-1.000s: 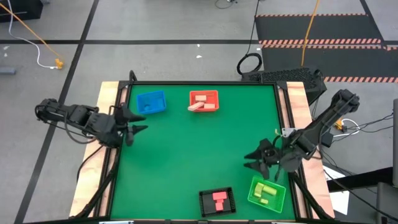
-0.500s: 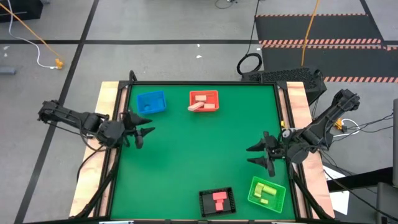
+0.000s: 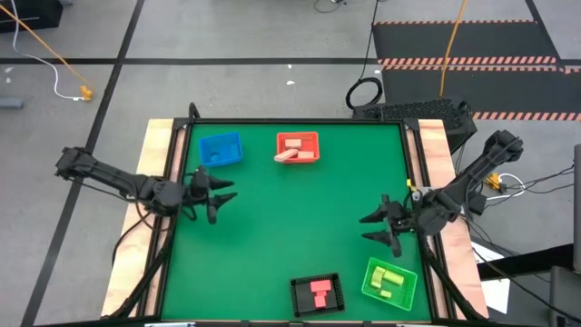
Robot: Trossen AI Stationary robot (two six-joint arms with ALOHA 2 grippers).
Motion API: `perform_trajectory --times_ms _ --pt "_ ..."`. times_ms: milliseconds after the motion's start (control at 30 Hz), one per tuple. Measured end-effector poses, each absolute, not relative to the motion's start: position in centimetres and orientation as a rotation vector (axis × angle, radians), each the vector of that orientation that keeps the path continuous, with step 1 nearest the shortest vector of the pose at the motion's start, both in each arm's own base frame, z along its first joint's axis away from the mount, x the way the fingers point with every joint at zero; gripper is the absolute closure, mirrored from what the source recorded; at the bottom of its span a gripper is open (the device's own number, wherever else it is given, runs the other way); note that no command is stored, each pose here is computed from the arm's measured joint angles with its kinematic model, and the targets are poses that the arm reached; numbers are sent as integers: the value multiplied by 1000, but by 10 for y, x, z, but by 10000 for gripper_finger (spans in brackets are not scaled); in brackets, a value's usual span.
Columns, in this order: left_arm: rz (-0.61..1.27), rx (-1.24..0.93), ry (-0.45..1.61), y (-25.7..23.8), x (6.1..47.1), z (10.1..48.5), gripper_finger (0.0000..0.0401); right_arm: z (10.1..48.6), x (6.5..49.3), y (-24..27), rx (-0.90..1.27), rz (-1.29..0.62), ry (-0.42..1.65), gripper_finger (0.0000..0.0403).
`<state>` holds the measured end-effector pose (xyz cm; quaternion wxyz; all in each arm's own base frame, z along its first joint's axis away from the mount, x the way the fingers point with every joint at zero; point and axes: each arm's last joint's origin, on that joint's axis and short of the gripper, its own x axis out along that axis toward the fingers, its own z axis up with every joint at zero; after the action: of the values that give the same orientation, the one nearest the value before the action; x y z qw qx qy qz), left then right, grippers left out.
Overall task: Sort & place blocks by color
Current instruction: Return to Home Position
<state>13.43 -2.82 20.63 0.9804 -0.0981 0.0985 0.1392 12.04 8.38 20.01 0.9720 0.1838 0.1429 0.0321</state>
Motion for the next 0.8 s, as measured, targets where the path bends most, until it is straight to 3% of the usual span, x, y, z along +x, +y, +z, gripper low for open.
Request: perform_trajectory --times_ms 333,467,667,800 --pt "238 -183 53 -27 131 178 217 164 109 76 403 177 110 189" --pt "237 -187 32 -27 129 169 217 170 109 75 435 195 26 189" --pt "278 -192 58 -24 127 158 217 169 109 75 366 185 20 189" --pt "384 -171 56 -19 126 157 217 170 109 71 272 68 -9 189"
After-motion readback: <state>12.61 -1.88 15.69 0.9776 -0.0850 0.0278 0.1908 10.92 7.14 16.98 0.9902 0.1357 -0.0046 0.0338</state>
